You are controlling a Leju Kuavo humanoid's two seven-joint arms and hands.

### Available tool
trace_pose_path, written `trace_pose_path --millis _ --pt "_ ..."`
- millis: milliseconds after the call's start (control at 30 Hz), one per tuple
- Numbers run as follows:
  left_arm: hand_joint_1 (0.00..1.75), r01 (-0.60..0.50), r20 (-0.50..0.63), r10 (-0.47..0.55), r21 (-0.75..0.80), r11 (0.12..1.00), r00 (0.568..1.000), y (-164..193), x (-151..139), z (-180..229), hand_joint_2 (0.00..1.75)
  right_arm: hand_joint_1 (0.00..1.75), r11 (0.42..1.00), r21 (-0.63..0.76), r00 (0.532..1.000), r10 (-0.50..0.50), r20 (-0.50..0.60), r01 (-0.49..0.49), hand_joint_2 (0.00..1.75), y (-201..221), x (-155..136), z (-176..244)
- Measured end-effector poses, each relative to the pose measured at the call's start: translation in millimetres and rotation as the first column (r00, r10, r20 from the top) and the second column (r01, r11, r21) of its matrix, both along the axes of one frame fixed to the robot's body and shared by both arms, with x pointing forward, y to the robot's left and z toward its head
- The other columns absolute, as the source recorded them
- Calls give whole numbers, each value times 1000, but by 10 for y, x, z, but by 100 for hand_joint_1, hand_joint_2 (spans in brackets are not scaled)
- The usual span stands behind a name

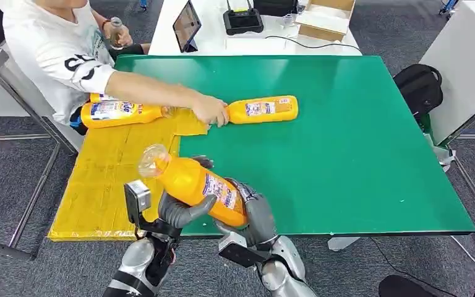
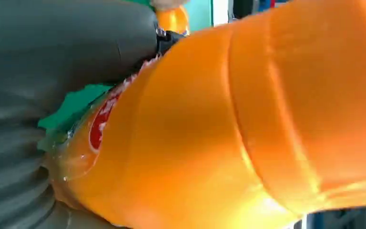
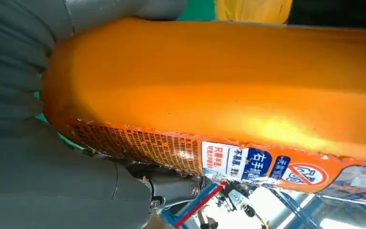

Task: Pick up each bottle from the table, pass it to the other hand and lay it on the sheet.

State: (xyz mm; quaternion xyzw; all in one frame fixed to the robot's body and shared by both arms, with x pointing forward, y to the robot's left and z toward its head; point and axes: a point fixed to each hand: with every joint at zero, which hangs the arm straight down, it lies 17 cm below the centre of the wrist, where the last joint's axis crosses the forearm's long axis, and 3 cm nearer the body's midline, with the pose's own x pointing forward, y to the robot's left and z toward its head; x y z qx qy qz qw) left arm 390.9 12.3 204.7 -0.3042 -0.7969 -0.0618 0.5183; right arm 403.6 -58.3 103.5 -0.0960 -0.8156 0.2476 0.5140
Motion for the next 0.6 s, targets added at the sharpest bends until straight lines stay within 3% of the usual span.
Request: trace_pose_path --millis 133,167,233,267,600 --pt "175 1 5 -1 3 1000 1000 -5 -6 1 175 175 1000 1 1000 1 -1 -1 175 7 -4 -2" --pt "175 4 3 -4 -2 1000 1000 -6 -8 3 175 0 1000 2 1000 1 -2 -1 175 10 -5 -1" --pt "175 12 1 -12 -16 1000 1000 -5 -9 19 175 0 1000 -1 1000 6 -1 -6 175 29 -14 -4" --pt "175 14 -2 -14 -16 1000 1000 -6 -4 17 175 0 1000 -3 1000 14 1 -14 0 51 -24 -2" --pt "175 -27 -4 27 -19 999 1000 75 91 53 175 0 993 73 995 91 -47 -87 0 185 -91 -11"
